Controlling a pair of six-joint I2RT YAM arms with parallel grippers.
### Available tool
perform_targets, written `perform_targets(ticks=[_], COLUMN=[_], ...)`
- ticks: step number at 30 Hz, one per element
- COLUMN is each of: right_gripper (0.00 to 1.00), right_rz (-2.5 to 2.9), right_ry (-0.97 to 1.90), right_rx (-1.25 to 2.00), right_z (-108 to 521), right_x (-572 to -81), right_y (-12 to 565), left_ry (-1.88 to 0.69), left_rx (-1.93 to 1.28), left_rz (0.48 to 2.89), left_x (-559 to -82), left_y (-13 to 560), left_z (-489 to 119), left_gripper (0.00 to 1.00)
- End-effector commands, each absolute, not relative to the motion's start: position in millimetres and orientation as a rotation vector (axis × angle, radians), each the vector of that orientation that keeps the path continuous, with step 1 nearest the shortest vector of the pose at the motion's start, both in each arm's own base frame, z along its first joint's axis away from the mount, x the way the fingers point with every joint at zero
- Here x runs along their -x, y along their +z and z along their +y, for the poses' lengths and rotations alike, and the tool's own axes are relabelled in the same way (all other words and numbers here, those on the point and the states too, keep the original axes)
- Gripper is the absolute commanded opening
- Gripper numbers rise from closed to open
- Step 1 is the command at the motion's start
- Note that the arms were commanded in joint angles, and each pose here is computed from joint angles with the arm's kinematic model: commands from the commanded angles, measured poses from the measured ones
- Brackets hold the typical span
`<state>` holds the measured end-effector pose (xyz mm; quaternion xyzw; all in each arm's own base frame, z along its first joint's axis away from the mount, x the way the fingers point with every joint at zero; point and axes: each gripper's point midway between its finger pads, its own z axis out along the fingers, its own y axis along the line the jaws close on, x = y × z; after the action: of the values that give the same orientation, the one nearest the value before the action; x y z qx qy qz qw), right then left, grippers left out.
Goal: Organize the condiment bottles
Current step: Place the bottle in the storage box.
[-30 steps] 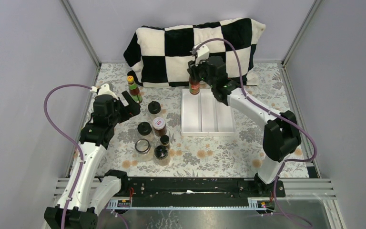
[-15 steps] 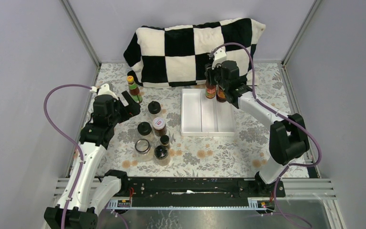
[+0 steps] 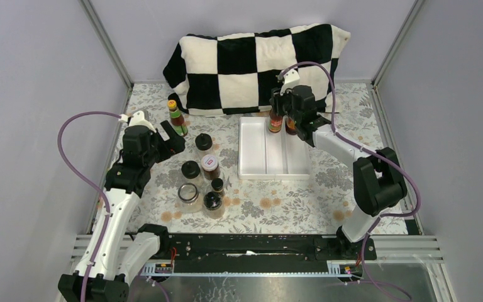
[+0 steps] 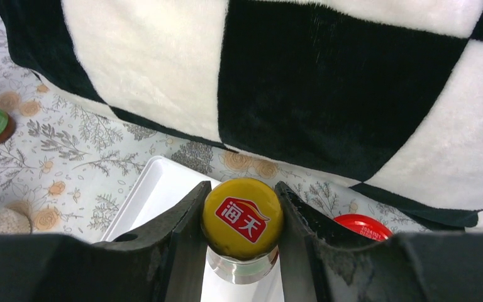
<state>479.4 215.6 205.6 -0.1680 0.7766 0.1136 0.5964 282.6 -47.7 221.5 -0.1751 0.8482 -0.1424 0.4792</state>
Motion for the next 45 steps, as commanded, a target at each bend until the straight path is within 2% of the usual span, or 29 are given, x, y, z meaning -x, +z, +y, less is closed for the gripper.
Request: perform_targets(ticks=[1, 26, 30, 33, 41, 45], right_gripper=[0.4, 0.42, 0.54, 0.7, 0.83, 0.99], right_rz=[1.578, 1.657, 1.67, 1.684, 1.678, 1.667], right_ry=[0.317, 0.26, 0.247, 0.231, 0.211, 0.228], right_rx=[0.336, 0.369, 0.366, 0.353, 0.324, 0.29], right_z=[224.8, 223.8, 221.4, 217.7, 208.4, 202.9], right_x=[-499.1, -511.5, -510.6, -510.2, -502.4, -490.3], right_y=[270.4, 214.1, 212.4, 211.3, 220.5, 234.4], left_ry=[-0.354, -0.355, -0.364, -0.385, -0.387, -0.382], left_rx=[0.396, 0.4, 0.394, 0.38, 0.377, 0.379], left_rz=[2.036, 2.029, 2.031, 2.032, 2.033, 2.03], left_x=[-285.1, -286.9, -287.1, -286.0, -285.8, -285.6], left_y=[226.5, 226.4, 226.3, 226.9, 225.6, 225.9], left_z=[-47.6, -46.4, -47.8, -51.1, -51.3, -50.3], left_gripper=[0.99, 0.99, 0.99, 0.99, 0.99, 0.99])
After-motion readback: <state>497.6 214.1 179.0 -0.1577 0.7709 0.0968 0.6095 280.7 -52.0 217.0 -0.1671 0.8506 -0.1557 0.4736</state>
